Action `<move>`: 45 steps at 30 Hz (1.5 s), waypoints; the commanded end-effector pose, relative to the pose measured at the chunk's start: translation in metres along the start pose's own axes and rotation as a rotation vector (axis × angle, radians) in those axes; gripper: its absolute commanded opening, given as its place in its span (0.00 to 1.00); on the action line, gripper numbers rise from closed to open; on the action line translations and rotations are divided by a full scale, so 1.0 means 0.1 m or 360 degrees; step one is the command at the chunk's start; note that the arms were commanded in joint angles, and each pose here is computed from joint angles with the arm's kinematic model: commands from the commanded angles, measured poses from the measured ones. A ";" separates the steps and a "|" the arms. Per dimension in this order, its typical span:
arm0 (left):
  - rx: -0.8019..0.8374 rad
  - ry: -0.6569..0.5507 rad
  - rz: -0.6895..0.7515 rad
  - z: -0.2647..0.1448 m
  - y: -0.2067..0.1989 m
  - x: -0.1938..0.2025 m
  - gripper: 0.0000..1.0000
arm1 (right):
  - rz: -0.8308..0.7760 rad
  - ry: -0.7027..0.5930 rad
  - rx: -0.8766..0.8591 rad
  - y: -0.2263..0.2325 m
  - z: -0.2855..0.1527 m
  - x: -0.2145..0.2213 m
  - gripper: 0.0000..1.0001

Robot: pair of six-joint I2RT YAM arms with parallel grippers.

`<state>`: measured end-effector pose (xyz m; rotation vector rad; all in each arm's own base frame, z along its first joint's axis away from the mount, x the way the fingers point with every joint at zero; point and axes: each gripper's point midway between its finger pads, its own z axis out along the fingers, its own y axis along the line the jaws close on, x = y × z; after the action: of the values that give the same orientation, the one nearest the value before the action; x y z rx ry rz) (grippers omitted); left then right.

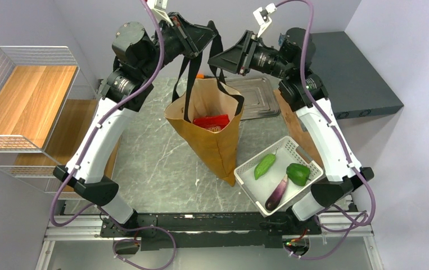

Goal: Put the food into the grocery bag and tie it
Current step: Tie the grocery bag at the center of the board.

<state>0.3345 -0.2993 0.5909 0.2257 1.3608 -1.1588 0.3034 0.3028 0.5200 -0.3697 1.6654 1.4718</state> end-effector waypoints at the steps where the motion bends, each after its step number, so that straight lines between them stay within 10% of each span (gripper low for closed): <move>1: 0.0196 -0.0306 0.0076 -0.10 -0.43 -0.62 0.00 | -0.0092 -0.0113 -0.0378 0.73 -0.21 -0.23 0.40; 8: 0.0210 -0.0310 0.0071 -0.11 -0.45 -0.64 0.00 | -0.0068 -0.0142 -0.0317 0.60 -0.14 -0.27 0.42; 12: 0.0224 -0.0307 0.0067 -0.12 -0.46 -0.63 0.00 | -0.0086 -0.0176 -0.0139 0.35 -0.09 -0.29 0.02; 18: 0.0224 -0.0309 0.0052 -0.14 -0.45 -0.61 0.00 | -0.0066 -0.0167 -0.0052 0.15 -0.03 -0.24 0.00; 25: 0.0223 -0.0245 0.0035 -0.13 -0.47 -0.56 0.68 | -0.0042 -0.0158 -0.0106 0.14 0.04 -0.24 0.00; 33: 0.0293 -0.0263 -0.0037 -0.09 -0.51 -0.55 0.92 | -0.0012 -0.0122 -0.0247 0.24 0.09 -0.17 0.00; 45: 0.0492 -0.0139 -0.0039 -0.13 -0.72 -0.45 0.94 | 0.0012 -0.0029 -0.0453 0.32 0.19 -0.05 0.00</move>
<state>0.3189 -0.3074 0.6224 0.2654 1.2538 -1.3082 0.3025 0.3243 0.5337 -0.4203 1.5390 1.6535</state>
